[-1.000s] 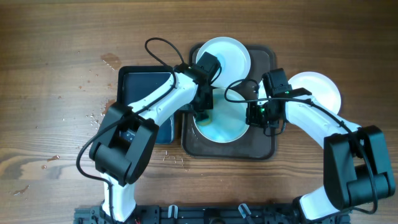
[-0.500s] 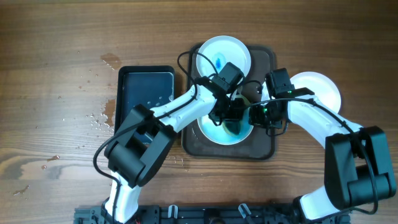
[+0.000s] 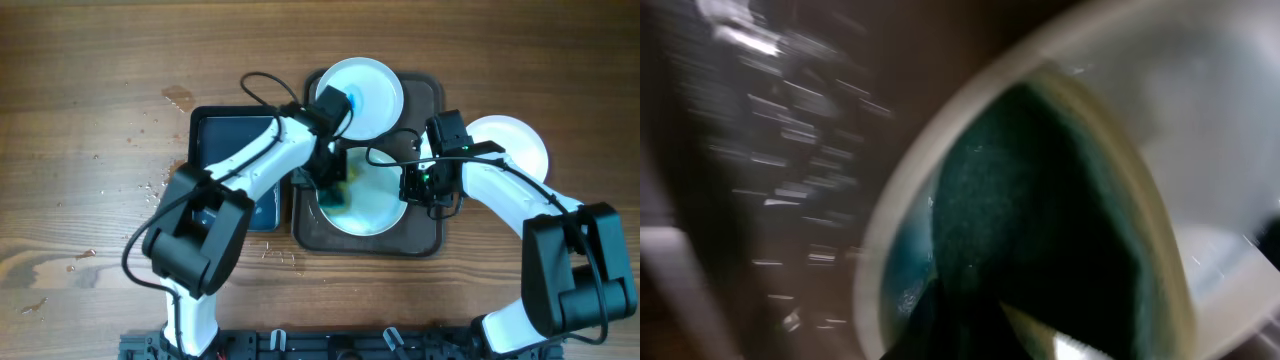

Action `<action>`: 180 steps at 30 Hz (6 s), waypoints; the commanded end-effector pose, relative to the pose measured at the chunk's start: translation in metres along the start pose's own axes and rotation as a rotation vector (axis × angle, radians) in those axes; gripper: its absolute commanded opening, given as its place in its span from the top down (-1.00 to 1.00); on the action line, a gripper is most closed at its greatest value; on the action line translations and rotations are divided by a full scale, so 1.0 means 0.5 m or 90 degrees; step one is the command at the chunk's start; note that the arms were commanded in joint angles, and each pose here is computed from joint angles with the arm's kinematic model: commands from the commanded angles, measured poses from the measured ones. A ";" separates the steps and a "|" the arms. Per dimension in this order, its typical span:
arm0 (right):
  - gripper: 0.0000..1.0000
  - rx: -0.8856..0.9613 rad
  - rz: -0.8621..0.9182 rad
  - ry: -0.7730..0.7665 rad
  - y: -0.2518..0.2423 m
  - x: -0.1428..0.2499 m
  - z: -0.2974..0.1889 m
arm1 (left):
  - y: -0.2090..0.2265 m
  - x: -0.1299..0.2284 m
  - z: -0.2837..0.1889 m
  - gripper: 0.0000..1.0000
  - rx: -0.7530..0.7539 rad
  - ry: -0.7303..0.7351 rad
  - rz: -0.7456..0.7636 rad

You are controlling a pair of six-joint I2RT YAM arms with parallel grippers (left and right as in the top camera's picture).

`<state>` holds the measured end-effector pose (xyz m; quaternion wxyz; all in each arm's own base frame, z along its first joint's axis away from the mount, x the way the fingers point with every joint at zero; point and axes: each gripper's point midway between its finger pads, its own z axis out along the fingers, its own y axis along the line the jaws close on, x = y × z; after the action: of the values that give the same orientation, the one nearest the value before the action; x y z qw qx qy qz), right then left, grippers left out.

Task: Clean dirty plates on tray and stack at the side
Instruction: 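Scrub the centered plate with the sponge while right gripper holds it, then return the sponge to the water tray with left gripper, then lift the plate with right gripper and hold it over the water tray, then carry the plate right and stack it on the first plate, then grasp the last plate with right gripper and drag it to tray center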

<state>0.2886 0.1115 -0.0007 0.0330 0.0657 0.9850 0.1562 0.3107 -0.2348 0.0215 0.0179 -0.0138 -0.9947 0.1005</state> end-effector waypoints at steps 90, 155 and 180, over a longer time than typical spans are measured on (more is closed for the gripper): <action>0.91 0.536 -0.501 -0.723 0.653 -0.027 -0.430 | 0.467 0.055 -0.597 -1.00 -0.012 -0.420 -0.424; -0.11 0.032 -0.152 -0.215 0.090 -0.381 -0.100 | 0.467 0.055 -0.597 -1.00 -0.012 -0.420 -0.424; 0.92 -0.012 0.092 -0.011 0.020 -0.010 -0.113 | 0.440 0.065 -0.583 -1.00 0.031 -0.386 -0.416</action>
<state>0.3287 0.0810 0.1048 0.0947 0.0777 0.9844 0.1263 0.2971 0.0503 0.2604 -0.2531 0.3389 -0.9024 0.0825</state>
